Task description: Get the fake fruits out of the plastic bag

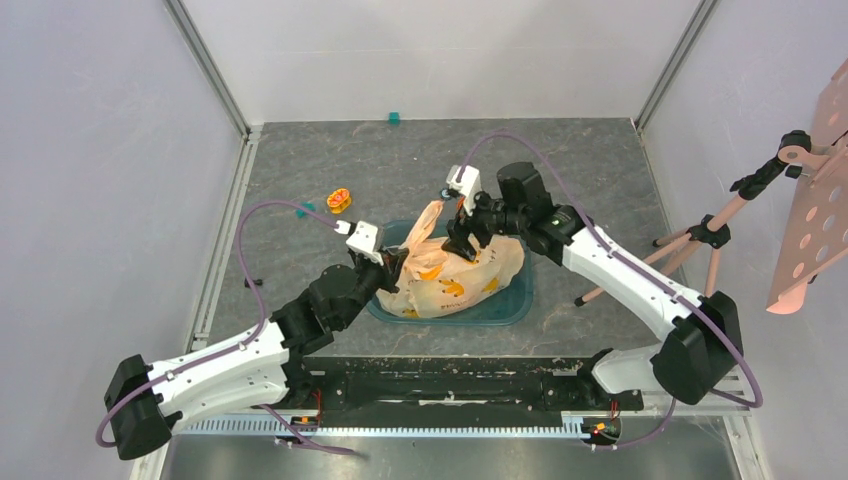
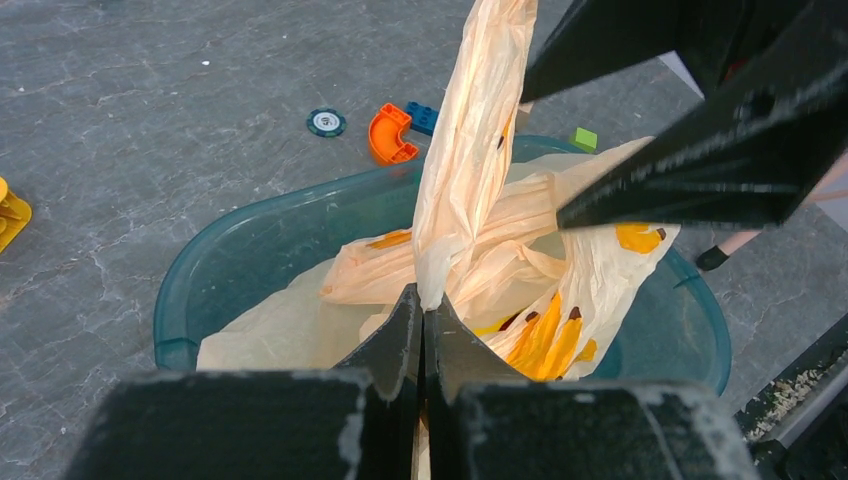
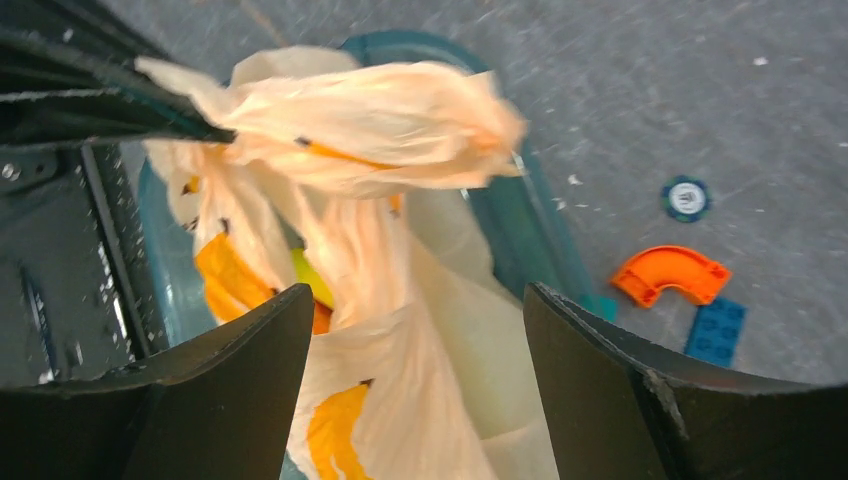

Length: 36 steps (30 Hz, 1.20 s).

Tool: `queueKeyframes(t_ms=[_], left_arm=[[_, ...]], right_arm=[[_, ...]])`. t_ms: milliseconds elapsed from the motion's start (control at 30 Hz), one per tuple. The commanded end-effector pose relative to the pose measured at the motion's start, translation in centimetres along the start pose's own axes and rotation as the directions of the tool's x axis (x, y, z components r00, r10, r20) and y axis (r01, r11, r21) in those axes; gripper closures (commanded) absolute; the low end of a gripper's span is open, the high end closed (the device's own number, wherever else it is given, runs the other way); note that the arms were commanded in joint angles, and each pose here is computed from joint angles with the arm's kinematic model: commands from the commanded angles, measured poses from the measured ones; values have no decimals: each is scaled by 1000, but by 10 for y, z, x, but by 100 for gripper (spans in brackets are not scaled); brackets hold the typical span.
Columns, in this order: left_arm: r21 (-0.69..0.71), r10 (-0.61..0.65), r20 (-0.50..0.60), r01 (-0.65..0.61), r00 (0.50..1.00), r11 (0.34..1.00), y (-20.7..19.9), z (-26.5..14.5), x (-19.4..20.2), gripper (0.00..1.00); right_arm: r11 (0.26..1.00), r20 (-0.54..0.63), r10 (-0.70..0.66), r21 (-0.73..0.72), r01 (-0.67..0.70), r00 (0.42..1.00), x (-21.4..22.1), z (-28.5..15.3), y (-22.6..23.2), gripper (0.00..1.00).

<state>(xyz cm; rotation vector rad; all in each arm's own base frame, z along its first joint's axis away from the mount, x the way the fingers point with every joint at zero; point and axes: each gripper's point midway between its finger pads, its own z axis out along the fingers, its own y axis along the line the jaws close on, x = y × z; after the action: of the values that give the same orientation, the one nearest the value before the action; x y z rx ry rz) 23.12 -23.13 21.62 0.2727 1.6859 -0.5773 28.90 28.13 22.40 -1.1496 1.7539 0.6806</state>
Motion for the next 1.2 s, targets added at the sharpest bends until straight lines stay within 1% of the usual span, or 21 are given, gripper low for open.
queueKeyframes(t_ms=[0,233,333,433,500,600,733,867,900,967,1000,1067,1167], left_arm=[[20,-68,62,67,996,998,-4,0,-12,98],[20,-82,64,81,995,996,-3,-1,-10,98],[11,-88,68,88,994,996,-1,-2,-10,98],[-8,-103,67,104,992,995,2,-2,-7,98],[-15,-106,61,107,992,994,3,-1,-6,98],[-36,-107,51,109,993,993,6,-1,-5,98],[-71,-115,60,120,991,990,12,-3,-7,98],[-89,-131,76,138,988,986,15,-4,-12,98],[-93,-136,75,143,988,985,16,-5,-13,98],[-105,-141,73,148,987,983,17,-5,-13,98],[-108,-143,72,150,987,983,17,-5,-14,98],[-117,-152,78,161,985,980,19,-5,-15,98],[-124,-167,85,177,982,976,20,-6,-16,98]], right_arm=[[993,-18,-83,-91,81,996,-2,6,22,20],[982,-75,-158,-116,148,985,0,35,25,20],[975,-130,-201,-127,185,971,5,48,25,20],[970,-209,-235,-109,216,949,19,59,21,21],[969,-260,-245,-96,228,934,29,65,19,24],[970,-292,-241,-65,232,926,38,65,15,33],[972,-215,-233,-32,232,948,23,57,18,57],[975,-168,-216,17,222,962,8,48,15,89],[976,-154,-208,35,215,966,4,46,14,94],[977,-111,-182,88,192,977,-7,40,10,100],[978,-78,-165,115,173,983,-15,35,9,100],[977,12,-134,168,130,991,-33,24,7,100],[968,180,-56,252,9,982,-56,3,4,100]])
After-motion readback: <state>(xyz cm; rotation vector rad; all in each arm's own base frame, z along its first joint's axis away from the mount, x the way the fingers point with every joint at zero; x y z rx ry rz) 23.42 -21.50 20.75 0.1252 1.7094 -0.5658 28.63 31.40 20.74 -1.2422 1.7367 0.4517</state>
